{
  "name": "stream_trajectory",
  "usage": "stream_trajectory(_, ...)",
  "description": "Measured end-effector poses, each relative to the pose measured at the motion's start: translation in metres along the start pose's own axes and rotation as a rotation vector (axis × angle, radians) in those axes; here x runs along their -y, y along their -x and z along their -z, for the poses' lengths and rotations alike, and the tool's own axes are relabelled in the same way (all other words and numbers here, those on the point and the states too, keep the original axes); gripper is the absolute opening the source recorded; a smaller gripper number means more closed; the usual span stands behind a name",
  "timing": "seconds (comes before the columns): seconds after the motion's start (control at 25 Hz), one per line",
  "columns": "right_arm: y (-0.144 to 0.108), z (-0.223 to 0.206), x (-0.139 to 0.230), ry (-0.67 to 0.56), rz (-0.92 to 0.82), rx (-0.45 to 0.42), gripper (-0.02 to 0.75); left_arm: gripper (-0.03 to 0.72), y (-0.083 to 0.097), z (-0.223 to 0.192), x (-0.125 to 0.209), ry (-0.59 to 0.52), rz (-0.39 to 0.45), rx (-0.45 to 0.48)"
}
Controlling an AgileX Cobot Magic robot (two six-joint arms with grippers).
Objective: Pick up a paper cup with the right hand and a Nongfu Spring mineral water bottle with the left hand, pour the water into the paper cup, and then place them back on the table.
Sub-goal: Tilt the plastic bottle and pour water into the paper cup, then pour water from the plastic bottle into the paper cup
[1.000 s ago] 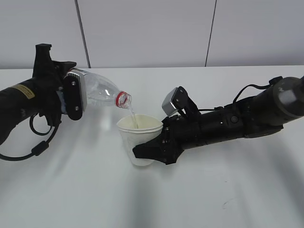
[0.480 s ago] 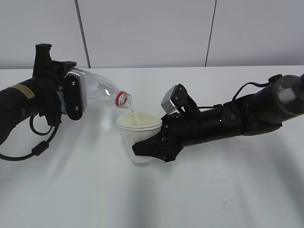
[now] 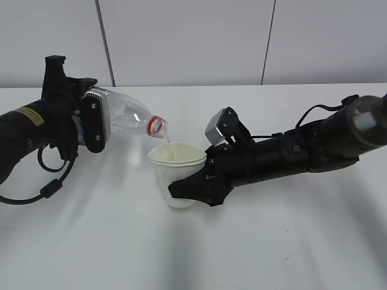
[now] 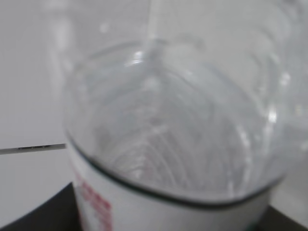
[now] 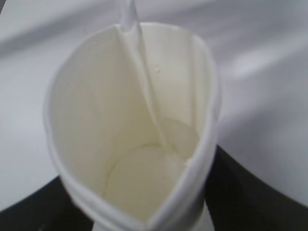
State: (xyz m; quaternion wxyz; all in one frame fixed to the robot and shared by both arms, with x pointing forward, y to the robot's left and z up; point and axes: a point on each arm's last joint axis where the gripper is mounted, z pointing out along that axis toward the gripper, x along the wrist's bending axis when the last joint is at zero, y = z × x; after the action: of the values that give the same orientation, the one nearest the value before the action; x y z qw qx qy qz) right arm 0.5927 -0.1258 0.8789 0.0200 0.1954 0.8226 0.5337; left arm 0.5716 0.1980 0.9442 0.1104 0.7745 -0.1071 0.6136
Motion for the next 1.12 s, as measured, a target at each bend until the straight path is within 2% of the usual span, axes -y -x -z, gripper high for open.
stream_trajectory(1.12, -0.0001, -0.0001, 0.0006, -0.005, 0.005, -0.001, 0.471, 0.389, -0.0006, 0.0, 0.0, 0.0, -0.002, -0.006)
